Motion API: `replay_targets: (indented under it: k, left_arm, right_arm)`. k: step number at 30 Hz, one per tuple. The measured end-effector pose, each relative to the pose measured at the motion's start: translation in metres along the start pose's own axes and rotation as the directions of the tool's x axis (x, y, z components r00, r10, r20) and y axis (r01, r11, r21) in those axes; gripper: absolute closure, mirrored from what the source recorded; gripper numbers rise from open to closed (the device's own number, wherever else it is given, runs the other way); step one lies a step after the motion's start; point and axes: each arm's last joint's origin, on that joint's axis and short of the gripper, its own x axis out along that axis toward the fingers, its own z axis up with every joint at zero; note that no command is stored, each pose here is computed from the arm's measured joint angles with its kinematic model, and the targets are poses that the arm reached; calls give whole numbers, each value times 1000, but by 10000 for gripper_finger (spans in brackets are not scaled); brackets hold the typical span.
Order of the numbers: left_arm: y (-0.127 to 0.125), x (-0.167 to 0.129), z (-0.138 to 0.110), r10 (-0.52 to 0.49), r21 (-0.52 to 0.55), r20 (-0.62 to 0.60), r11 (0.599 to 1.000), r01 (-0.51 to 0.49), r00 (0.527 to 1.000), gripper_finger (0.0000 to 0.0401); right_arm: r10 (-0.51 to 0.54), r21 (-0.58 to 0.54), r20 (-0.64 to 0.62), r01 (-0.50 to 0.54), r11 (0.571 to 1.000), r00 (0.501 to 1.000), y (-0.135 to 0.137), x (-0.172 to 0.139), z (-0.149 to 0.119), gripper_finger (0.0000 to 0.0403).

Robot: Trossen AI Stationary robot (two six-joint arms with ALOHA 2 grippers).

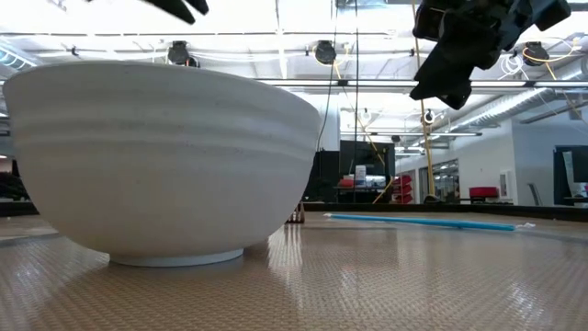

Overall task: Pick & Place Utensil
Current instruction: Put the pink fork into the white bowl on the mat

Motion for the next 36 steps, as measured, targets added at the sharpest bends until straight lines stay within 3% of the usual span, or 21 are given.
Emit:
replay_targets:
  k: [7, 13, 19, 25, 30, 36]
  left_arm:
    - [53, -28, 45, -15, 155, 45, 988, 8, 999, 310]
    - [96, -45, 62, 0, 209, 43, 978, -9, 999, 311]
    - [131, -44, 43, -60, 194, 74, 980, 45, 995, 311]
    - [159, -35, 7, -255, 84, 90, 965, 248, 963, 311]
    - [173, -27, -12, -427, 39, 72, 904, 425, 901, 311]
    - [184, -20, -23, -465, 14, 78, 885, 465, 882, 311]
  right_arm:
    - [16, -6, 73, -16, 1000, 997, 3, 0, 6, 271]
    - [44, 138, 253, -81, 987, 966, 7, 0, 23, 271]
    - [67, 242, 338, -155, 958, 939, 9, 22, 33, 271]
    - [94, 290, 368, -210, 933, 925, 15, 56, 34, 271]
    - [-39, 299, 294, -53, 953, 955, 19, 78, 43, 271]
    - [-277, 273, 123, 236, 933, 953, 14, 108, 62, 271]
